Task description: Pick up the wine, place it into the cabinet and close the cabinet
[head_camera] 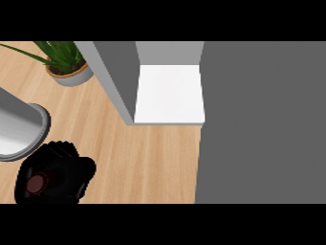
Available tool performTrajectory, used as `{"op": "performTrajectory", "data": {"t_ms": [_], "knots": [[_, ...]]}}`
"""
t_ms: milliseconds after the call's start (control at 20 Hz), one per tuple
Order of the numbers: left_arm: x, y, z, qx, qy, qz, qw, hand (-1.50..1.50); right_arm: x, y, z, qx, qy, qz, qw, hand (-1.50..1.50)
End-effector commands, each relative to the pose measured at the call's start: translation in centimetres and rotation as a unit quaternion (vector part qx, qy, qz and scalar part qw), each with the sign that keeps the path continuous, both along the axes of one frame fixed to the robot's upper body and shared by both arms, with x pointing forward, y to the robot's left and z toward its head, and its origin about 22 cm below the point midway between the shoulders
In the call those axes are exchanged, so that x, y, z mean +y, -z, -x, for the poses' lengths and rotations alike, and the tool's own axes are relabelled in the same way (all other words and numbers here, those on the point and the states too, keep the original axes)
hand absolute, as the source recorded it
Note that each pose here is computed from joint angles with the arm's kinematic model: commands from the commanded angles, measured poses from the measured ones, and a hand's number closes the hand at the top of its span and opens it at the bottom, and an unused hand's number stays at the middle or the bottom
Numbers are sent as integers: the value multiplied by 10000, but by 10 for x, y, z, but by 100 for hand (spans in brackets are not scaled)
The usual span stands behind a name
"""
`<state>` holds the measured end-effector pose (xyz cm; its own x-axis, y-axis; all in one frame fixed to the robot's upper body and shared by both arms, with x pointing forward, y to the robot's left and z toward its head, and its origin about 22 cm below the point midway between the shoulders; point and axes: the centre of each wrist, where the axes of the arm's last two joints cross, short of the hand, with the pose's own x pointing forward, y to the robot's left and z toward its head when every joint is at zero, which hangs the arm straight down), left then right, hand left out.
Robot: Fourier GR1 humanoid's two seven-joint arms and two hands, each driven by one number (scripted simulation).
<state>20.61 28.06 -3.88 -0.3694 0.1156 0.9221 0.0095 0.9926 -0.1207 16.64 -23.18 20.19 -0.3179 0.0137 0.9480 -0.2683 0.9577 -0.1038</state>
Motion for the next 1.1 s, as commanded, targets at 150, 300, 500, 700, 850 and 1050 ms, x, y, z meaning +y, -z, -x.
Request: {"op": "performTrajectory", "data": {"t_ms": [150, 300, 500, 700, 850, 1050], "knots": [[-43, -59, 6, 7, 381, 148, 9992, 150, 4, -15, 40, -187, -261, -204, 9993, -150], [-62, -76, -2, 58, 471, 36, 9989, 150, -7, -20, 22, -181, -195, -248, 9993, -150], [-72, -81, -4, 118, 548, -80, 9984, 150, -5, -16, 34, -190, -243, -156, 9994, -150], [-108, -120, -2, 118, 958, 70, 9953, 150, 9, -7, 17, -172, -244, -277, 9992, -150], [-123, -144, -9, 38, 949, 156, 9954, 150, -2, -13, 19, -239, -255, -231, 9991, -150], [-159, -137, -31, 141, 946, 200, 9952, 150, -8, -5, 19, -224, -311, -226, 9990, -150]]}}
